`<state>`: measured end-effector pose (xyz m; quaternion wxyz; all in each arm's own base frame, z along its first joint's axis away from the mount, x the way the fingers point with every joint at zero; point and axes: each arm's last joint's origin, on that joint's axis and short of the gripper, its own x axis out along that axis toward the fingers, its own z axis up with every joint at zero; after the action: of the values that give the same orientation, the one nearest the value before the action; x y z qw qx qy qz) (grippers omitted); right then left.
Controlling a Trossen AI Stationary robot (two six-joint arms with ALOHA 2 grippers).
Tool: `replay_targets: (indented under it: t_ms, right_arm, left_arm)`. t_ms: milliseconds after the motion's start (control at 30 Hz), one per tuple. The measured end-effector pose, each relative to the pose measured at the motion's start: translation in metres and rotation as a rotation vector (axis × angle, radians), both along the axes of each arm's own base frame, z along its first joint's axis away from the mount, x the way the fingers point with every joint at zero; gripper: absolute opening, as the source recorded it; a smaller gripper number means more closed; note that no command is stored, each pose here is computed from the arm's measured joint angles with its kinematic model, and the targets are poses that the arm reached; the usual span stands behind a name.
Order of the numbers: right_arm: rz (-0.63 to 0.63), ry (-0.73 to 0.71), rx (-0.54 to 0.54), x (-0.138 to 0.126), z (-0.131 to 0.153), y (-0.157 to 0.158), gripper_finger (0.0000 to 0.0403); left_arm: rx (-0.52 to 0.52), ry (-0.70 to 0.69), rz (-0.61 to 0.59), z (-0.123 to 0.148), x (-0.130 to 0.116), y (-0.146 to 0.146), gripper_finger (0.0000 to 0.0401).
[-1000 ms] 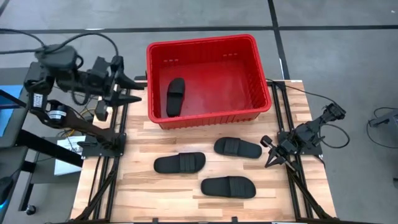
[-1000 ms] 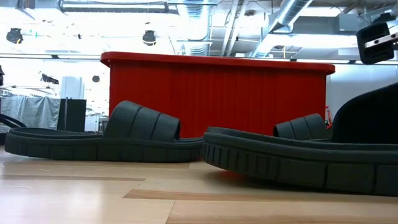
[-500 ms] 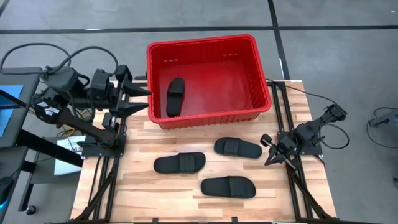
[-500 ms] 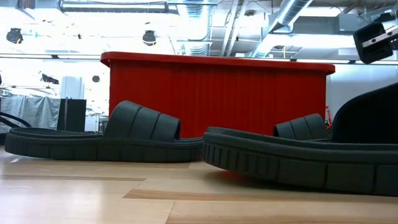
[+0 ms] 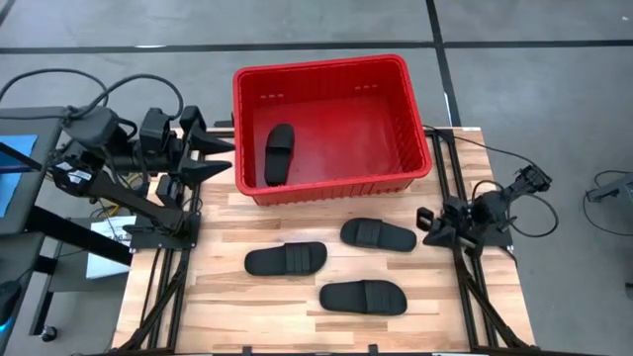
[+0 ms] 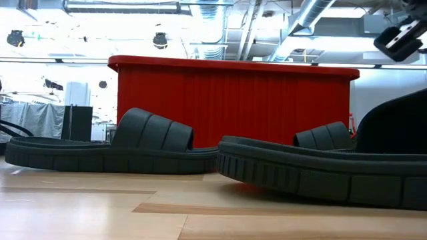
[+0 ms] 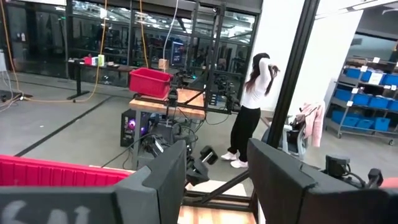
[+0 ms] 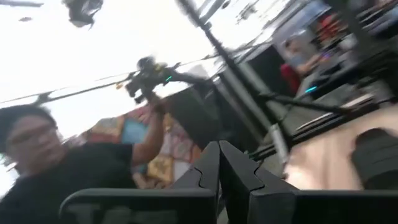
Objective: Pick and place slides into bin
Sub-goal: Put the top right black slide into the red bin
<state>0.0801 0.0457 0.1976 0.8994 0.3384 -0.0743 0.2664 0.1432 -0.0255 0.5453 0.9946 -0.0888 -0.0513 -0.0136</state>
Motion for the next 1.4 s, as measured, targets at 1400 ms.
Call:
replay_targets:
  t_ms: [1400]
  right_arm:
    - [-0.379, 0.893, -0.625, -0.029, 0.079, -0.034, 0.0]
  left_arm:
    - [0.1, -0.078, 0.094, 0.009, -0.031, 0.009, 0.0161]
